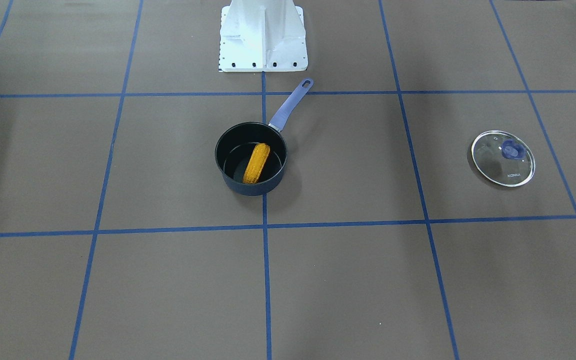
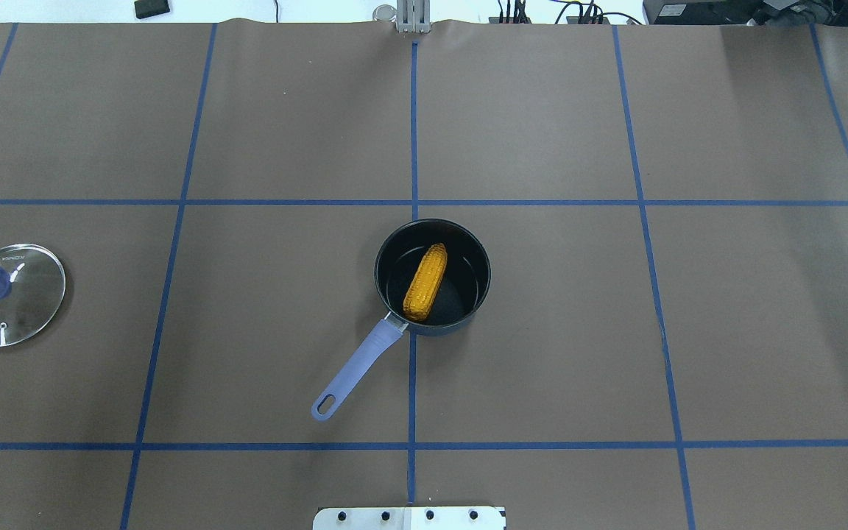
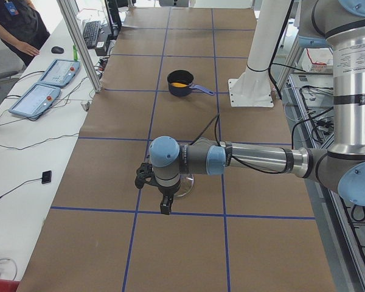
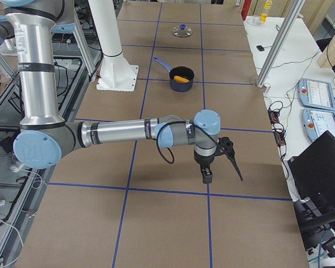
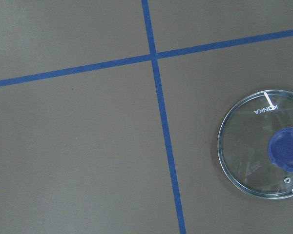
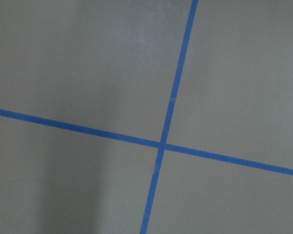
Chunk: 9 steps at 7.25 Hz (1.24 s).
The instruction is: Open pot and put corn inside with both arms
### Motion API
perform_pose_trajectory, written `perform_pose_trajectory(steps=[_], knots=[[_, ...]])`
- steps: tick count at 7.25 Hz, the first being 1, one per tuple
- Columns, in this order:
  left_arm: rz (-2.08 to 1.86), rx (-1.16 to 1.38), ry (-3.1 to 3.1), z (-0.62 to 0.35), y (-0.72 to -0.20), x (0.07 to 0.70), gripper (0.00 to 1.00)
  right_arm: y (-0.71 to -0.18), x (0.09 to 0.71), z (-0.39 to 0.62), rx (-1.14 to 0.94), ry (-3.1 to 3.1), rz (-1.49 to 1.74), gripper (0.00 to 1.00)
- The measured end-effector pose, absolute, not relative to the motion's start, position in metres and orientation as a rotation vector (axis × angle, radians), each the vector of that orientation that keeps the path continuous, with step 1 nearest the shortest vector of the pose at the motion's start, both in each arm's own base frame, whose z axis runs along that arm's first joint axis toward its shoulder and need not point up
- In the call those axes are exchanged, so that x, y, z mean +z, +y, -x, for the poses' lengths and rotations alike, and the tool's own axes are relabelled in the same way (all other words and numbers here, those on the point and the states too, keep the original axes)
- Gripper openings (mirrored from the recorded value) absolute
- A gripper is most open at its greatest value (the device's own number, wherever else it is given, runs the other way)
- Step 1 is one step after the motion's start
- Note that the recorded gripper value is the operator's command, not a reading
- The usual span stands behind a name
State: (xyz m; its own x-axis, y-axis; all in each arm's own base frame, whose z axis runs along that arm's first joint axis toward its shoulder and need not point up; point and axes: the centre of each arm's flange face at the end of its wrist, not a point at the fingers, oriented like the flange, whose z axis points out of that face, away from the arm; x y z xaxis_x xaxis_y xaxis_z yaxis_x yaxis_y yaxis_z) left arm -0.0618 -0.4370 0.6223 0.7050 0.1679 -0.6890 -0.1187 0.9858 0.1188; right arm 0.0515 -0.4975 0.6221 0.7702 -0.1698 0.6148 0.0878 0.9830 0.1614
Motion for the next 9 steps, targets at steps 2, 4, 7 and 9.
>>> perform_pose_trajectory(steps=[2, 4, 7, 9], knots=[[-0.065, 0.159, 0.772, 0.062, -0.436, 0.623, 0.99, -0.482, 0.652, -0.052, -0.117, -0.708, -0.066, 1.00], [-0.063, 0.158, 0.772, 0.062, -0.435, 0.624, 0.99, -0.475, 0.661, -0.051, -0.112, -0.727, -0.049, 1.00], [-0.064, 0.157, 0.773, 0.062, -0.434, 0.624, 0.99, -0.476, 0.659, -0.053, -0.117, -0.709, -0.057, 1.00], [-0.065, 0.158, 0.774, 0.062, -0.434, 0.623, 0.99, -0.478, 0.656, -0.053, -0.119, -0.713, -0.062, 1.00]])
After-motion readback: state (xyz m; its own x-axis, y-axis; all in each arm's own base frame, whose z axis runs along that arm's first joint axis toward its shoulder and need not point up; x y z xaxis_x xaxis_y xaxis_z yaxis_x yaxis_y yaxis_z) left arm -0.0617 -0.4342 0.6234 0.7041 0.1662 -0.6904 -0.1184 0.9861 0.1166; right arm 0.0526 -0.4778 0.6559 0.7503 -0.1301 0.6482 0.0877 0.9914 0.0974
